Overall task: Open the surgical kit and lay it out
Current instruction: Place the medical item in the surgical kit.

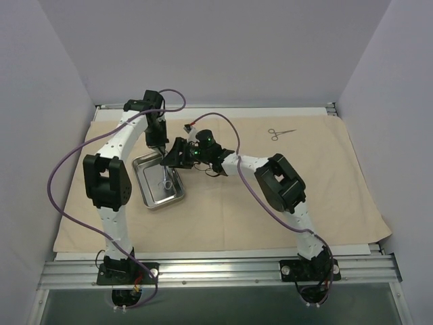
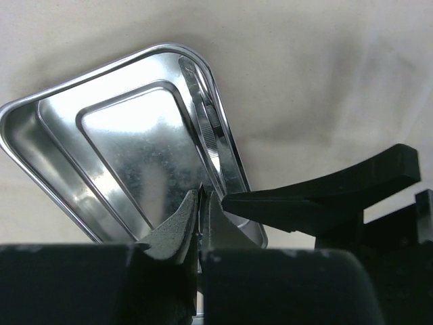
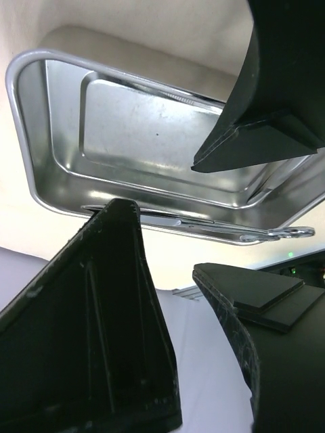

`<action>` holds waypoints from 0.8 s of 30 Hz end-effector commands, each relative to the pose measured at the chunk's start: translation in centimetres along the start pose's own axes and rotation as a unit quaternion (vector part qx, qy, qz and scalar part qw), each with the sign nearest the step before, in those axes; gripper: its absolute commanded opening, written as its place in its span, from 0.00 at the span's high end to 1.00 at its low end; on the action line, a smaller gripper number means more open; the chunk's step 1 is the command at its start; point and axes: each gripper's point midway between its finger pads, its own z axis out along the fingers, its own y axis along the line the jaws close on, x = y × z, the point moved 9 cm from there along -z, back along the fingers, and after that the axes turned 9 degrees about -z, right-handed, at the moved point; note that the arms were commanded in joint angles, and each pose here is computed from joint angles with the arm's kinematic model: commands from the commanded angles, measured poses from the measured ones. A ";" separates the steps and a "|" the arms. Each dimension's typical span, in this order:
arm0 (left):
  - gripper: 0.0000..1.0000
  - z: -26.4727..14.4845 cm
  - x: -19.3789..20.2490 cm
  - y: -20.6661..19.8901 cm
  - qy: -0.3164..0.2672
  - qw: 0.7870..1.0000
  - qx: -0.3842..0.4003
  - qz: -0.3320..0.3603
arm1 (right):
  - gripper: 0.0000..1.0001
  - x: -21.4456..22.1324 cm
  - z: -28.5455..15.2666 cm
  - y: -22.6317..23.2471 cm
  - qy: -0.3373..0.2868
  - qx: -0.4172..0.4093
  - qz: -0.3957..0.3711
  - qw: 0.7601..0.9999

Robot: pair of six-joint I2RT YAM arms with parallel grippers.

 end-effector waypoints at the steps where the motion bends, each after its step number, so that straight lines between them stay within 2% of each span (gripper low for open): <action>1: 0.98 -3.3 -0.1 -0.5 -0.026 0.999 0.033 -0.005 | 0.44 0.0 0.9 0.0 -0.012 -0.022 -0.005 1.000; 8: 0.98 -3.7 0.0 -0.7 -0.024 0.999 0.045 -0.005 | 0.48 0.2 1.4 0.0 -0.007 -0.035 0.001 0.999; 11: 0.98 -3.7 0.1 -0.8 -0.021 0.999 0.048 -0.005 | 0.60 0.2 1.6 0.1 -0.002 -0.050 0.005 0.999; 12: 0.98 -3.7 0.1 -0.8 -0.021 0.999 0.049 -0.004 | 0.73 0.0 1.5 0.4 -0.002 -0.064 0.008 0.998; 14: 0.98 -3.5 0.0 -1.0 -0.017 0.998 0.055 -0.005 | 0.86 0.0 1.5 0.8 0.000 -0.081 0.009 0.997; 15: 0.98 -3.4 -0.1 -1.1 -0.016 0.998 0.058 -0.004 | 0.96 -0.1 1.3 0.9 -0.001 -0.086 0.007 0.996; 16: 0.98 -3.2 -0.2 -1.1 -0.014 0.998 0.060 -0.001 | 1.00 -0.5 1.0 1.6 -0.005 -0.098 -0.001 0.995; 21: 0.98 -3.3 -1.2 -1.4 -0.014 0.998 0.069 0.000 | 1.00 -2.2 -0.1 2.7 -0.013 -0.118 -0.018 0.993; 23: 0.87 -3.1 -1.4 -1.3 -0.009 0.998 0.058 -0.001 | 1.00 -2.9 -0.6 2.7 -0.023 -0.115 -0.012 0.993; 24: 0.75 -3.6 -1.9 -1.2 -0.018 0.998 0.061 -0.004 | 1.00 -3.0 -0.9 2.4 -0.024 -0.111 -0.008 0.993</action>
